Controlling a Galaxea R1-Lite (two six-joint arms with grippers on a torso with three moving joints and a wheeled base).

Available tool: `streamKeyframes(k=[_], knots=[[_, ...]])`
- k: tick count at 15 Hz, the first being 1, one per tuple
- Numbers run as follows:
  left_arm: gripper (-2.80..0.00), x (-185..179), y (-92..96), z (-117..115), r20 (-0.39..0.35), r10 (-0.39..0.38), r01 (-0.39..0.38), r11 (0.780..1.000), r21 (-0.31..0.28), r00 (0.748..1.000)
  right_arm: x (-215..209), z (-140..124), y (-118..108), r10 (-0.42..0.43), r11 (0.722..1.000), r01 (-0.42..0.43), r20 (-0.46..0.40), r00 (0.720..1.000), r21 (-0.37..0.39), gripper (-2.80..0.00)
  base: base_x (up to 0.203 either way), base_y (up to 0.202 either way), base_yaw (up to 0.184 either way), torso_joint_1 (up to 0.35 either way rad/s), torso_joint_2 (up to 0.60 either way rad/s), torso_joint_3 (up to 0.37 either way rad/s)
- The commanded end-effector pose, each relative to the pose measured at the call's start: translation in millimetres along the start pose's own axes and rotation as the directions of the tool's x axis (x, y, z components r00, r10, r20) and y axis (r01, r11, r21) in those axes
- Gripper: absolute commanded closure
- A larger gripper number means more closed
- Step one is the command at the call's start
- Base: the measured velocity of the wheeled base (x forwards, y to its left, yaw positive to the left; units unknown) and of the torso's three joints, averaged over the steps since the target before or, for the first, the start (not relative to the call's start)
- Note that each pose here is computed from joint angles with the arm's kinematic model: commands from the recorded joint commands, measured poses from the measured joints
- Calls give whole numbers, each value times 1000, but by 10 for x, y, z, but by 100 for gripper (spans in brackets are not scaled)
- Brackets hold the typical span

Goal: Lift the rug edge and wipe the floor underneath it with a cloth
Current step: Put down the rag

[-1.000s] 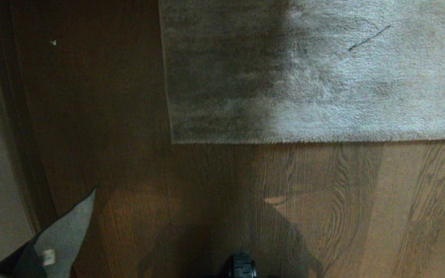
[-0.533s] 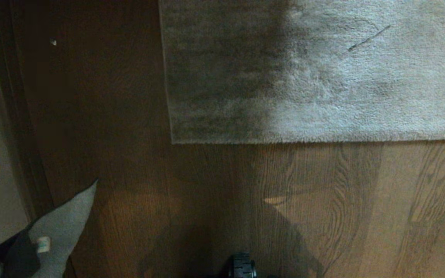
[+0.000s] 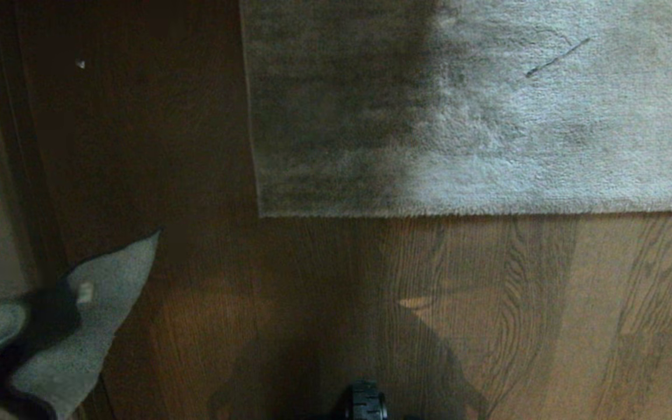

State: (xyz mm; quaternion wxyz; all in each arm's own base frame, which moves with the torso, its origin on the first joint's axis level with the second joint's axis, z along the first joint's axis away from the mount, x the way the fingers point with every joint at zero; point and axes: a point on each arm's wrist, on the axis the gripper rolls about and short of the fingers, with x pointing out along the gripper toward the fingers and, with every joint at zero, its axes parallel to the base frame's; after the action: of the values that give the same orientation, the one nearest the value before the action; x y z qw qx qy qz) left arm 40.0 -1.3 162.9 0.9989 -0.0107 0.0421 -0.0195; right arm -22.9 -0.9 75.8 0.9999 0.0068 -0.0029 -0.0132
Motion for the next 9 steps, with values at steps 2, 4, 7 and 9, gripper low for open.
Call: streamKeyframes(k=[2, 4, 7, 9], knots=[[0, 605, 11, 58, -106, 5, -5, 1000, -1, 994, 1, 1, 0, 0, 1000, 0, -1, 1000, 0, 0, 0, 0, 0, 0, 0, 0], [0, 935, 21, 85, -87, 8, -9, 1000, -7, 996, 1, 1, 0, 0, 1000, 0, -1, 1000, 0, 0, 0, 0, 0, 0, 0, 0], [0, 1382, 34, 90, -40, 8, -9, 999, -31, 999, 1, 1, 0, 0, 1000, 0, -1, 1000, 0, 0, 0, 0, 0, 0, 0, 0], [0, 1640, 42, 96, 8, 7, -7, 998, -63, 1000, 1, 1, 0, 0, 1000, 0, -1, 1000, 0, 0, 0, 0, 0, 0, 0, 0]])
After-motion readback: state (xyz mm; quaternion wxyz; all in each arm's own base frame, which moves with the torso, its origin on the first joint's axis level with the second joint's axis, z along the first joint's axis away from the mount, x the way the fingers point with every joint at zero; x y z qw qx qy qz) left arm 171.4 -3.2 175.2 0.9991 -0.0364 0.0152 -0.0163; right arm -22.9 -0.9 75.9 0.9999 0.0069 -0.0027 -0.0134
